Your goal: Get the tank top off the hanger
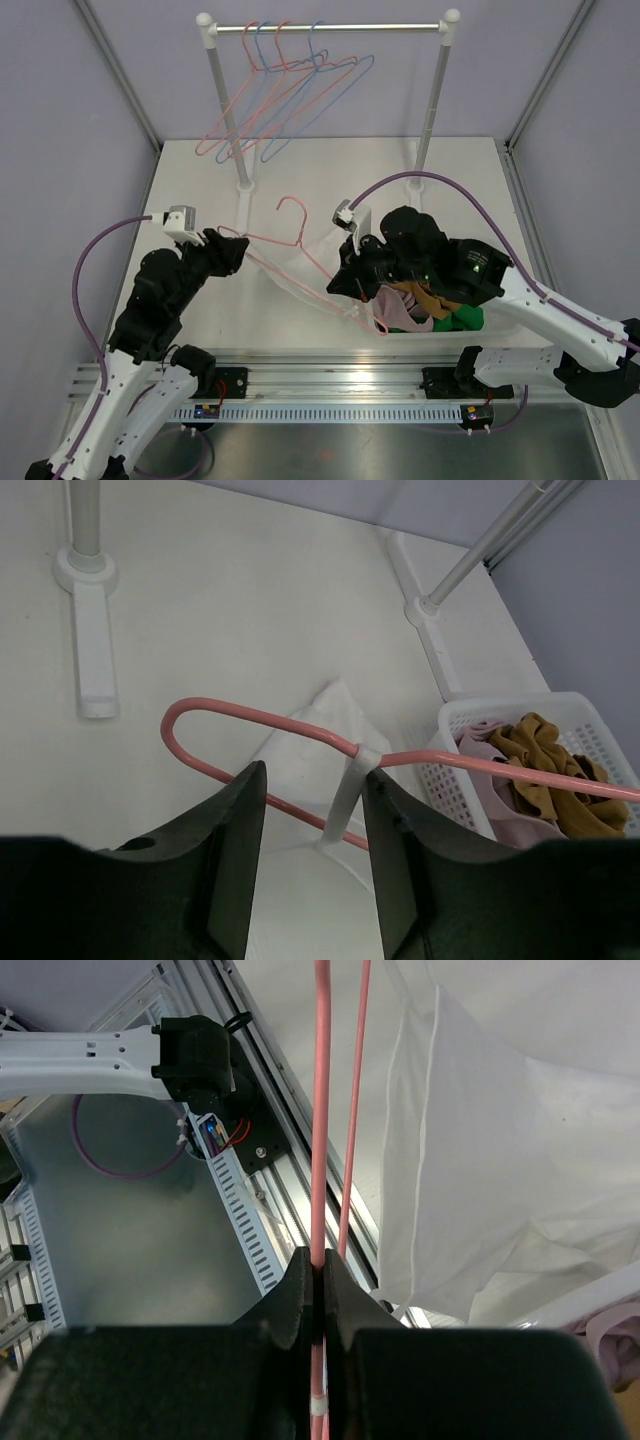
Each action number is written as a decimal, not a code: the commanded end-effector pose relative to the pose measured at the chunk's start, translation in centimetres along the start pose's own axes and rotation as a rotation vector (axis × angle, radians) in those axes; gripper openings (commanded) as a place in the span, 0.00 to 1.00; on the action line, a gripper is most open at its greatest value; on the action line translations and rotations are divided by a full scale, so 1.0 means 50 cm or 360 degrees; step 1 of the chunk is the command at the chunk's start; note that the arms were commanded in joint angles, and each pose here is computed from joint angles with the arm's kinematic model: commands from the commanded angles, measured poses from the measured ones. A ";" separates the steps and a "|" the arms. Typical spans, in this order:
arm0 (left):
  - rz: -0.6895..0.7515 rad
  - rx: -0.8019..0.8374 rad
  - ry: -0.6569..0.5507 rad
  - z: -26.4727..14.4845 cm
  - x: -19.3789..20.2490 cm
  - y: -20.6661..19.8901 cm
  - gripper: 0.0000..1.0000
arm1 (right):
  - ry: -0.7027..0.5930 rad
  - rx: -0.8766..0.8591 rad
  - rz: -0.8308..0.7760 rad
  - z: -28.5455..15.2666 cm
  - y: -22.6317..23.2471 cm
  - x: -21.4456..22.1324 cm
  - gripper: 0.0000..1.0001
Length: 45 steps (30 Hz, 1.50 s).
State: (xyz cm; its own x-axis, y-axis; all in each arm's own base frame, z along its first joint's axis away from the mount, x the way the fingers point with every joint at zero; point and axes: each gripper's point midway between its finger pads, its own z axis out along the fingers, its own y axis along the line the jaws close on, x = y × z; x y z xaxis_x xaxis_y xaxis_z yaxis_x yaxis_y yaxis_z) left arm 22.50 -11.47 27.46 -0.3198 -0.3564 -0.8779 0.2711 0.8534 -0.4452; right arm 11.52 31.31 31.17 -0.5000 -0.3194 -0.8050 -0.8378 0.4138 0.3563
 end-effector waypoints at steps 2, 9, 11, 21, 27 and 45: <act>0.0010 0.0077 -0.0058 0.009 -0.021 -0.020 0.40 | -0.0204 -0.0071 -0.0049 -0.035 0.037 -0.072 0.00; 0.0014 0.0051 -0.0055 0.010 -0.025 -0.016 0.19 | -0.0210 -0.0066 -0.0050 -0.038 0.035 -0.068 0.00; 0.0014 0.0041 -0.0057 0.008 -0.027 -0.015 0.08 | -0.0185 0.0004 -0.0049 -0.034 0.017 -0.058 0.00; -0.0064 -0.0460 -0.0212 -0.047 -0.063 0.090 0.00 | -0.0030 -0.0101 -0.0158 -0.045 0.017 0.039 0.00; -0.0119 -0.0705 -0.0274 -0.086 -0.079 0.137 0.00 | -0.0055 -0.0324 -0.0260 -0.046 0.047 0.079 0.00; -0.0135 0.0009 -0.0075 -0.035 -0.041 -0.020 0.00 | -0.1341 0.0224 -0.0188 -0.120 -0.066 -0.149 0.00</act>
State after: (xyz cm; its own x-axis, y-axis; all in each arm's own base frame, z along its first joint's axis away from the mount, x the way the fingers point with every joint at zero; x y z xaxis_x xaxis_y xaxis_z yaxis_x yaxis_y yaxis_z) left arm 21.32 -7.46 27.75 -0.2981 -0.4300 -0.8522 0.0530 0.8840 -0.4646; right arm 14.15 28.41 30.95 -0.2026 -0.0089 -0.9792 -0.8680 0.4645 0.1754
